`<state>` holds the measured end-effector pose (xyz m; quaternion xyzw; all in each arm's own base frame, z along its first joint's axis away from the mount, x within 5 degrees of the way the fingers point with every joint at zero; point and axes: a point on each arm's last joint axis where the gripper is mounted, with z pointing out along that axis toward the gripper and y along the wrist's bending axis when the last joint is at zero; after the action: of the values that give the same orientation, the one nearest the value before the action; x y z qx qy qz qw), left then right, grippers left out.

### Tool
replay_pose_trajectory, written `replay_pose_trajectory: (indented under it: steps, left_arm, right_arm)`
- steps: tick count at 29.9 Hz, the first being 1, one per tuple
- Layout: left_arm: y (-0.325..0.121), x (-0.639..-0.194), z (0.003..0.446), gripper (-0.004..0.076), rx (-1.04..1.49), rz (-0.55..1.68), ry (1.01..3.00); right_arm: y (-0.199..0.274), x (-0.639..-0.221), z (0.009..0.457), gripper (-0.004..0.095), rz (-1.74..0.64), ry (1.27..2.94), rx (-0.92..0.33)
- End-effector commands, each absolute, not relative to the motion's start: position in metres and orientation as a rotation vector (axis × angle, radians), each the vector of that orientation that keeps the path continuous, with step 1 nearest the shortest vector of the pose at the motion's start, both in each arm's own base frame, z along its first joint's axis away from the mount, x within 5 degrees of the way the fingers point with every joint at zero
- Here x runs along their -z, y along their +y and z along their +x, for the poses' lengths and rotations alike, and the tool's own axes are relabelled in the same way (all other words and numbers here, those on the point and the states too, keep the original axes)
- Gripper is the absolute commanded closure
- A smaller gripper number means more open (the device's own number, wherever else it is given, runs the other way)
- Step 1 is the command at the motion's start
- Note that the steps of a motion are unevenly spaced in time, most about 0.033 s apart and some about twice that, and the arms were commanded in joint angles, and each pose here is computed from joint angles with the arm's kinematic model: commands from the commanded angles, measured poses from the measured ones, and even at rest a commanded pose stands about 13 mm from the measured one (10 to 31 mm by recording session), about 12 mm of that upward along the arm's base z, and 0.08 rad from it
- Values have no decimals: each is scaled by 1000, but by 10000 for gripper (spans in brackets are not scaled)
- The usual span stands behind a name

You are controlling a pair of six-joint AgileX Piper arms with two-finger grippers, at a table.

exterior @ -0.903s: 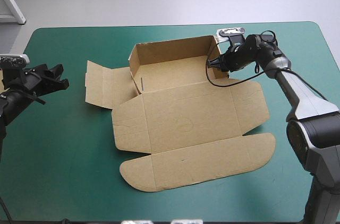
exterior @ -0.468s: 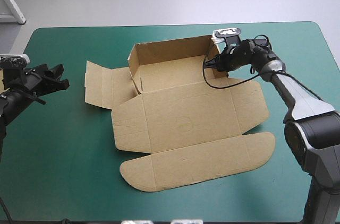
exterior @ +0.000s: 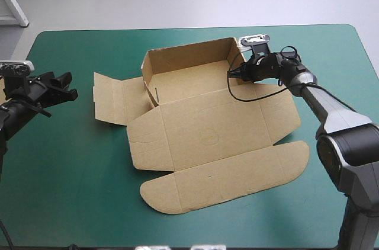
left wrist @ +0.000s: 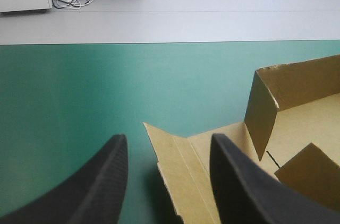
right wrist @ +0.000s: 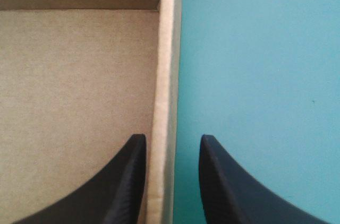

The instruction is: Fold the box

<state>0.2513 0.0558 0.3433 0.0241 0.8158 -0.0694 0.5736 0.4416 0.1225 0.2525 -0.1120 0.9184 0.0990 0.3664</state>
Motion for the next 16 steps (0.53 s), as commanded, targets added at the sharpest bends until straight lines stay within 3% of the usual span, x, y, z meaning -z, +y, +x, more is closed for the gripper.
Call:
replay_pose_trajectory:
  steps: [1,9,12,14,16]
  left_arm:
    - [51,-359,249,375,179,53,1851]
    - [41,-357,250,375,171,130,1872]
    - [38,-357,251,375,183,142,1872]
    - [35,-357,251,375,194,155,1872]
    - [32,-357,251,375,203,166,1872]
  right_arm:
    - [121,-285,440,581,-281,2239,-257]
    - [124,-284,437,598,-316,2267,-280]
    - [124,-283,436,763,-324,2282,-281]
    - [123,-285,435,933,-334,2286,-275]
    - [123,-289,434,905,-334,2279,-275]
